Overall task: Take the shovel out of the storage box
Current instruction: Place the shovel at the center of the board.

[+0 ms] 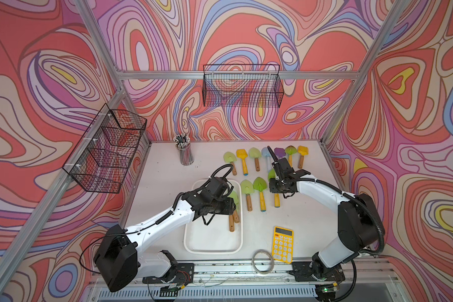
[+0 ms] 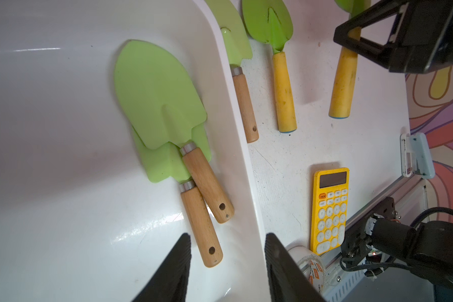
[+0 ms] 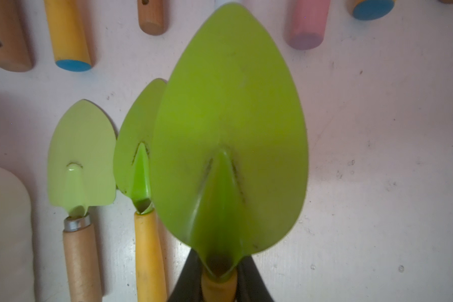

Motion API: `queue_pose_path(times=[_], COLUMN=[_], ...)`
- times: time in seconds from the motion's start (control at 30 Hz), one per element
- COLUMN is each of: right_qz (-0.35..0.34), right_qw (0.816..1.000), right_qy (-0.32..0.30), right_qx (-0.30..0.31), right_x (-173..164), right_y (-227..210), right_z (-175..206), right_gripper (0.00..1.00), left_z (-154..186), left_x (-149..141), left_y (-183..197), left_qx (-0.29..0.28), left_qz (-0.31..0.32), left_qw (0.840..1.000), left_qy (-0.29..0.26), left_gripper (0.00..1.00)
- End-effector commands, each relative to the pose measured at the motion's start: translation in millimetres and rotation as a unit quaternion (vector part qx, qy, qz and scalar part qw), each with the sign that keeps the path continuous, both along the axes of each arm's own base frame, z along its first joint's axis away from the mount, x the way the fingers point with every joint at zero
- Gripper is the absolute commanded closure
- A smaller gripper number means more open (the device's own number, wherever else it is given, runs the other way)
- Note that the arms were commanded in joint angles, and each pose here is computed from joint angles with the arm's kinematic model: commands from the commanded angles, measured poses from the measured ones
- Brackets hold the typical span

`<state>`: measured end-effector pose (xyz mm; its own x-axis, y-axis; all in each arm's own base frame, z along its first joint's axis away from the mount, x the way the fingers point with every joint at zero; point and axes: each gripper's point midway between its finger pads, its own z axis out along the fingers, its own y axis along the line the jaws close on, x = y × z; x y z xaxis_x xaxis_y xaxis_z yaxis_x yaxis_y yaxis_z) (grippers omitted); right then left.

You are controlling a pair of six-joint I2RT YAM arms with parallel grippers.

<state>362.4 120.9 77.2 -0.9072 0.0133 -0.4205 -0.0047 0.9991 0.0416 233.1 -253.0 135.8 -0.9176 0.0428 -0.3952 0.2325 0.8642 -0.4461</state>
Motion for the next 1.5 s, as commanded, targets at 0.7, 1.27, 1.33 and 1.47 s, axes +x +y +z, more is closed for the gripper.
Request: queue_pose_path(times=[0.7,1.27,1.33,1.47], right_qz=[-0.003,-0.006,-0.008,-0.01], right_qw=[0.999,0.999,0.999,0.999], right_qy=[0.03,0.046,0.043,0.037], right_qx=[-0.023,-0.021,-0.025,-0.027], right_x=[17.1,12.0,11.7,11.8], right_y=[-6.3,-6.3,-8.1,-10.0], right_z=[-40.9,-55.0,-51.8,-45.1], right_gripper=[0.88,0.78,0.74,0.69], left_z=[1.6,0.5,-0.6,-2.4], left_x=[-0.1,-1.7,-0.9,0.6], left_y=[-5.1,-1.0,-0.9,-2.9], left_qx=[0.002,0.006,0.008,0.011], left_qz=[-0.001,0.003,0.005,0.004], left_qw=[1.0,1.0,1.0,1.0], left_qy=[0.0,-0.001,-0.001,0.003], left_gripper=[0.49,0.48,0.48,0.49])
